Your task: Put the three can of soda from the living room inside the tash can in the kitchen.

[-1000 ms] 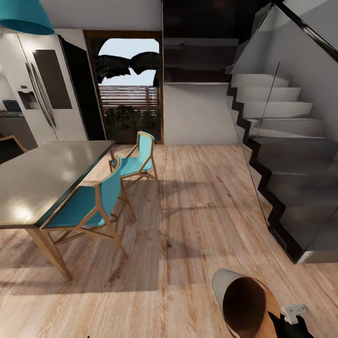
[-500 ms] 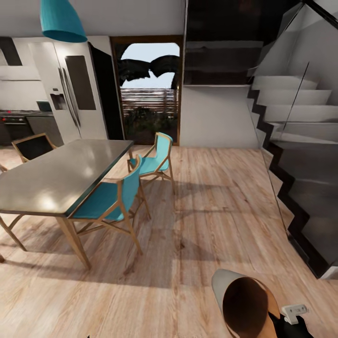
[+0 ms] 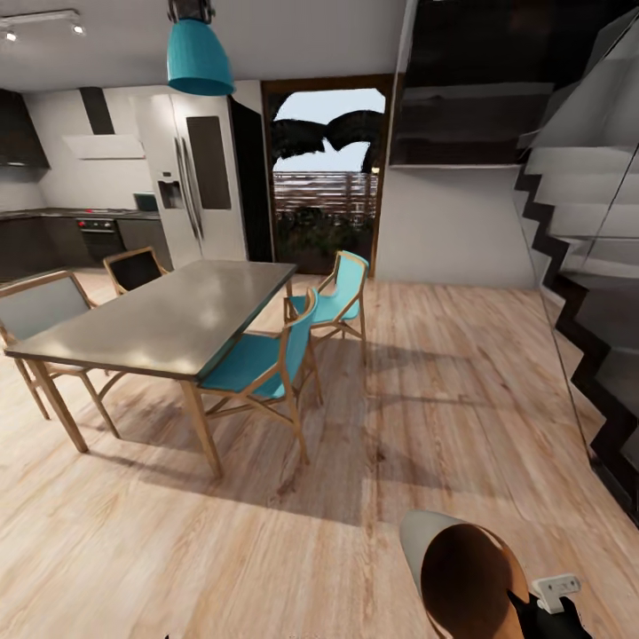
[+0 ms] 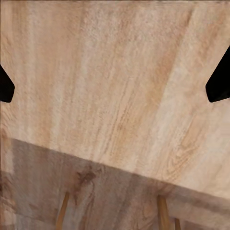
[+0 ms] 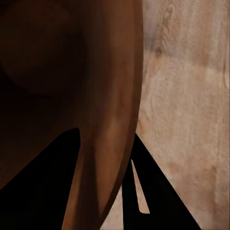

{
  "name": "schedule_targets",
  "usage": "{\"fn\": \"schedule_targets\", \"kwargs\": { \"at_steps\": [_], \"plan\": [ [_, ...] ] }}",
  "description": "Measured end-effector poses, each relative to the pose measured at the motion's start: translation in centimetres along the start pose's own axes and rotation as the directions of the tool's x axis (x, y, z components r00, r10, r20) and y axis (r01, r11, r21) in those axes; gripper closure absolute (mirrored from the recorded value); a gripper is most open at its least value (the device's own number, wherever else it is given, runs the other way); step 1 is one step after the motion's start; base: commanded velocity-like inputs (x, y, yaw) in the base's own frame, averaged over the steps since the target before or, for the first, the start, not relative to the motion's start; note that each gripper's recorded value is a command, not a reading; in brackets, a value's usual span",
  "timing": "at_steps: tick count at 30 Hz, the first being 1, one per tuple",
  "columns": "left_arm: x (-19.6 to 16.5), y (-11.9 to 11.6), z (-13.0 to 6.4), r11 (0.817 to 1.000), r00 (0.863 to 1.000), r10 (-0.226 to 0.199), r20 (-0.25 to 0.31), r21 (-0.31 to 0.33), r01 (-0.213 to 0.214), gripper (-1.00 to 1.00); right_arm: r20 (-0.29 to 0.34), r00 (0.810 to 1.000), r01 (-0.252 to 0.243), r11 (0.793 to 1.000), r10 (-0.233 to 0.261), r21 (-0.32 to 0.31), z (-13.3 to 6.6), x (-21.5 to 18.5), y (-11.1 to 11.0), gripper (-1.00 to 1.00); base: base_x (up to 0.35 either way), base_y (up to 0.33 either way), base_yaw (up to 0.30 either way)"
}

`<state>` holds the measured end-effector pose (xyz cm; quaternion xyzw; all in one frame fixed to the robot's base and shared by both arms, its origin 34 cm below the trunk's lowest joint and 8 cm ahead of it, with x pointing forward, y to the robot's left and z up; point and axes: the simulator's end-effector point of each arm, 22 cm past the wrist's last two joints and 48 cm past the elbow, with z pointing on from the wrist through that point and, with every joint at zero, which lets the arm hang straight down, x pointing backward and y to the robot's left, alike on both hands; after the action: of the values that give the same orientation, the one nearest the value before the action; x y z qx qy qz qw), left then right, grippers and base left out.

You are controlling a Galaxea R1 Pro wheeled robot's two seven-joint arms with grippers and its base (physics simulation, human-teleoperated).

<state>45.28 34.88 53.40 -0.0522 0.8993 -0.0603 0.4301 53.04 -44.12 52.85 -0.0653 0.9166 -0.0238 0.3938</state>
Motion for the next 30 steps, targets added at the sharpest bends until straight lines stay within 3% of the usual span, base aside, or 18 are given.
{"fn": "schedule_targets", "kwargs": {
  "at_steps": [30],
  "plan": [
    [-1.4,-0.2,0.0,1.000,0.999,0.005,0.032,0.004,-0.005,-1.00,0.019,1.000,0.002,1.000,-0.002,0.001,-0.2,-0.9,0.0,1.00,-0.266,0.190,0.228]
  ]
}}
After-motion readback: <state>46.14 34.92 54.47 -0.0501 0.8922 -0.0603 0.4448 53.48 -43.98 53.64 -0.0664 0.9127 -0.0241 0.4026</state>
